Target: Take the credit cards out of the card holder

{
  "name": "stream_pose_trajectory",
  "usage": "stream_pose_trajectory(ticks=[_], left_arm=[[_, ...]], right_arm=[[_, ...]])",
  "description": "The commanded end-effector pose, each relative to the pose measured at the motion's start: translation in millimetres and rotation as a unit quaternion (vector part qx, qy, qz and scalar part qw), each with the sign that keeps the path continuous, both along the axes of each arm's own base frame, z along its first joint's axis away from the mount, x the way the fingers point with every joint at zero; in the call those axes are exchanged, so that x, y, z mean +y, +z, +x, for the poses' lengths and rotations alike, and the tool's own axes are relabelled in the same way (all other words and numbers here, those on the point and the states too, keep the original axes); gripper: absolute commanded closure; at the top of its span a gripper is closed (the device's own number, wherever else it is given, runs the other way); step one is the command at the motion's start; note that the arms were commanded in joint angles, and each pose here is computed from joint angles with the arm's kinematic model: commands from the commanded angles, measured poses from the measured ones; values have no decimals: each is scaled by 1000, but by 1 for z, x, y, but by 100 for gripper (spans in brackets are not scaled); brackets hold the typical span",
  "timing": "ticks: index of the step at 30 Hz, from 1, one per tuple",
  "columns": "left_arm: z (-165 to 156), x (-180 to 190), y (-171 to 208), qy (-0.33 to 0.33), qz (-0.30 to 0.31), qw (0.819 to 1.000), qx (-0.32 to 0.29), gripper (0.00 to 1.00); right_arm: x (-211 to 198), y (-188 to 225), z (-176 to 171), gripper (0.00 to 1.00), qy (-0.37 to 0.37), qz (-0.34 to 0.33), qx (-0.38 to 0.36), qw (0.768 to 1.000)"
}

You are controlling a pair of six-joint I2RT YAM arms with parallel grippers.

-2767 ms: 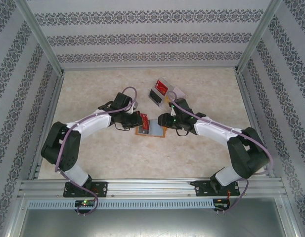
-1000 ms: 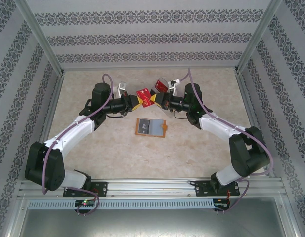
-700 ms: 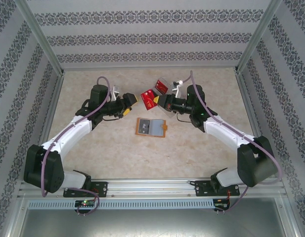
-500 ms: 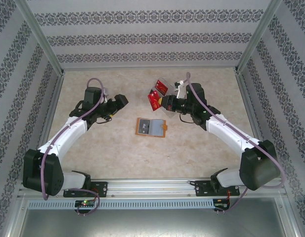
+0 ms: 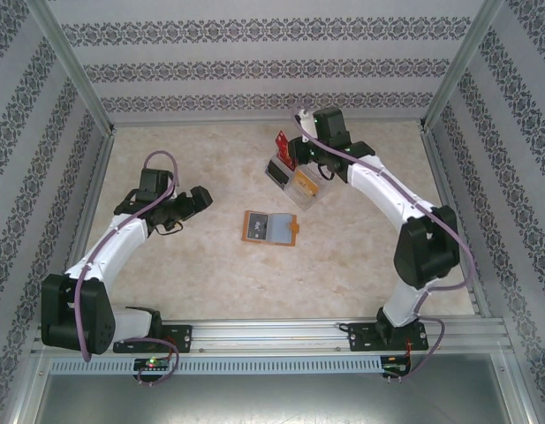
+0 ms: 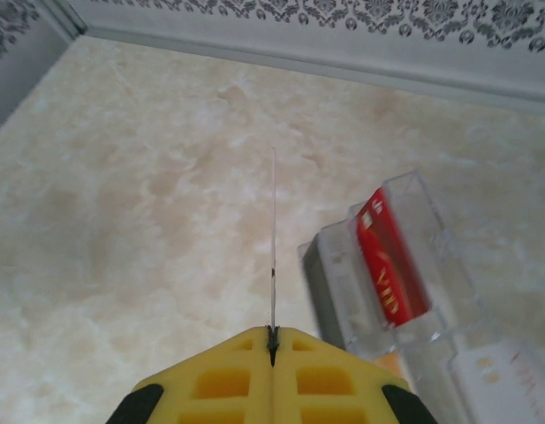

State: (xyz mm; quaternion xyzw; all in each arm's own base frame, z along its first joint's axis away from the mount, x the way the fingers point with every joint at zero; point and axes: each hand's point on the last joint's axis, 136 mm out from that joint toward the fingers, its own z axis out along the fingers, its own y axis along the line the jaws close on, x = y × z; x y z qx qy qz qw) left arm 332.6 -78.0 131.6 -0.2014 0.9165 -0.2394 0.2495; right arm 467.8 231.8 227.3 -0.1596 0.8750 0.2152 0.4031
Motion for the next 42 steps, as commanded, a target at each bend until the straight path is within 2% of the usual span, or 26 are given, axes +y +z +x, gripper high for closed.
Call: stream_pose_trajectory(ticks=[1,7,13,20,38,40,42], left_arm=[[3,4,1,-18,9,1000,4,1],[5,5,-6,-16,-1,1000,13,1],[6,3,-7,-20,-12,1000,16,1],[7,-1,-6,-28,-23,999,14,1],[5,-10,-10,-40,-49,998,21,1],[4,-10,-10,-40,-50,998,23,1],[3,-10,-10,-41,-52,998,23,1]], right_arm=[[-3,-11,18,100,31,-47,-12,998],[-1,-37,40,100,54,-94,-3,994],[-7,-53,56,100,44,-127,2,991],[-10,-72,62,100,44,-149,11,988],[-16,-92,69,100,63,-184,18,981],[-15,-93,68,96,69,-186,20,980],[-16,-91,68,86,70,-188,21,980]])
